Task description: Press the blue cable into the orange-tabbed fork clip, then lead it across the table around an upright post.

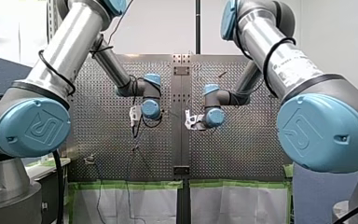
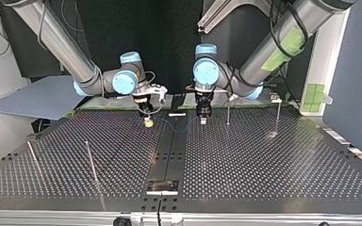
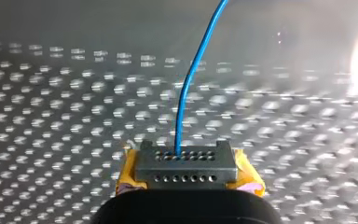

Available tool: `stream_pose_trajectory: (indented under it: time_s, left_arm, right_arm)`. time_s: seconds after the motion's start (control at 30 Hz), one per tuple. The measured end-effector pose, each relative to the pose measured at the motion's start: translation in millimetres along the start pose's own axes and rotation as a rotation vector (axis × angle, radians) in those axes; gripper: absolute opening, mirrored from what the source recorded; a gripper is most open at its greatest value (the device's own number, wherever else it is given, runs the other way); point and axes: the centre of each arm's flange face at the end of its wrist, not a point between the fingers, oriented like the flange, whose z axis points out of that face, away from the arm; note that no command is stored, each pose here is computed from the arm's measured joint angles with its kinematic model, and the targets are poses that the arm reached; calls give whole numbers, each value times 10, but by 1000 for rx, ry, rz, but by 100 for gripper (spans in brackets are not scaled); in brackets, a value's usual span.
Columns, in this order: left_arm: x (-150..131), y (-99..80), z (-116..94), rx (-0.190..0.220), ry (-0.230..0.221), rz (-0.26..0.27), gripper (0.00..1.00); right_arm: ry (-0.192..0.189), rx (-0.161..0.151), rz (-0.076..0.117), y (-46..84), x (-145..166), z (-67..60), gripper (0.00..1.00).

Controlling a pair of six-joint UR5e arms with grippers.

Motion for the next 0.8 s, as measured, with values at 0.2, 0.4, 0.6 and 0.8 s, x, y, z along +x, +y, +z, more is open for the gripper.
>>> stream_pose_trajectory:
  time_s: [0.2, 0.4, 0.6, 0.8]
  left_arm:
    - [-167, -20, -47, 5, -20, -8, 0]
    - [-445, -10, -111, -11, -61, -26, 0]
    - [-687, -4, -169, -14, -98, -43, 0]
    - [-857, -10, -187, -14, -115, -51, 0]
  right_arm:
    - [41, 3, 1, -8, 329, -75, 0]
    - [87, 7, 3, -22, 674, -168, 0]
    - [126, 11, 5, -41, 974, -270, 0]
    - [174, 13, 6, -51, 1299, -387, 0]
